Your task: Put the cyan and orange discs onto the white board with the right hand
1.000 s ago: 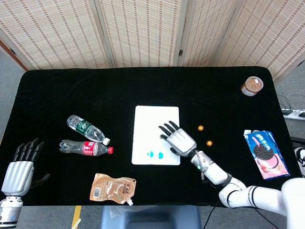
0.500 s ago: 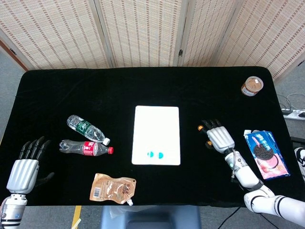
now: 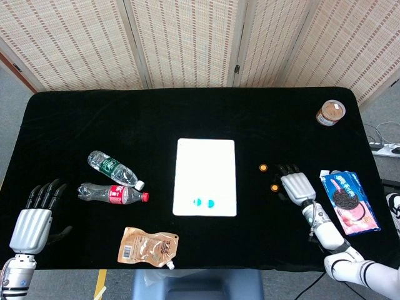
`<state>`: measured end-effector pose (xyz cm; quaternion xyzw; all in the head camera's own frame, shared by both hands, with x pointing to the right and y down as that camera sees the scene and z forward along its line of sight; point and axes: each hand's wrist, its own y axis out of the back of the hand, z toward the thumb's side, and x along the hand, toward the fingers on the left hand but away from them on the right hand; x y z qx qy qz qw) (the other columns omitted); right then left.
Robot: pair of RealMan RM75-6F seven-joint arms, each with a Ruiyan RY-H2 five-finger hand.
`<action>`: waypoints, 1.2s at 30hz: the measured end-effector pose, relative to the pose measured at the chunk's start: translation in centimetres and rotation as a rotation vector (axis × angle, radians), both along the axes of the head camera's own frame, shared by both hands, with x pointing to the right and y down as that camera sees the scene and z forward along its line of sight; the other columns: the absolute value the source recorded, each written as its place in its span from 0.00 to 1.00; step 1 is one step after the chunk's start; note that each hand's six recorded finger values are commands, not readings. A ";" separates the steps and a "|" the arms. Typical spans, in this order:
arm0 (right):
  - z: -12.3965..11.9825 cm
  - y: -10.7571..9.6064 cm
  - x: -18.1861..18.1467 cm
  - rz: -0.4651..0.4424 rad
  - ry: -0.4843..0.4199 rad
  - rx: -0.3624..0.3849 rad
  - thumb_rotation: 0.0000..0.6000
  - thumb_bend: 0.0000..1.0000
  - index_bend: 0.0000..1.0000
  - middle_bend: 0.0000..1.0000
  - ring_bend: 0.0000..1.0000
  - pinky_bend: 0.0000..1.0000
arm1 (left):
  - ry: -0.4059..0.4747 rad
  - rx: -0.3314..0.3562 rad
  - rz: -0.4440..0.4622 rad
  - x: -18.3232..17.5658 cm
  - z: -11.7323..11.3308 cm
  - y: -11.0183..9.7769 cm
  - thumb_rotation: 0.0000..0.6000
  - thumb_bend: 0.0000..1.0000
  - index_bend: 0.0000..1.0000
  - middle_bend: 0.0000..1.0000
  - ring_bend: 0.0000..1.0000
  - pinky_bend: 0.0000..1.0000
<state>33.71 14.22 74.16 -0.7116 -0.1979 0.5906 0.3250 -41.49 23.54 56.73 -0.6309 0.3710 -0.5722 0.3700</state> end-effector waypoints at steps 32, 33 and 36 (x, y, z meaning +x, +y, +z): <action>-0.2 -0.8 -1.1 -0.004 -0.019 0.026 1.00 0.43 0.49 0.10 0.00 0.00 | 0.000 0.001 -0.012 -0.5 0.1 0.1 1.00 0.20 0.07 0.03 0.03 0.00; -0.4 -0.9 -1.2 -0.005 -0.024 0.029 1.00 0.43 0.49 0.10 0.00 0.00 | 0.000 0.002 -0.011 -0.5 0.0 0.1 1.00 0.20 0.07 0.03 0.03 0.00; -1.1 -1.2 -2.0 -0.018 -0.048 0.038 1.00 0.43 0.49 0.10 0.00 0.00 | 0.000 0.003 -0.014 -0.5 0.0 0.2 1.00 0.20 0.07 0.03 0.03 0.00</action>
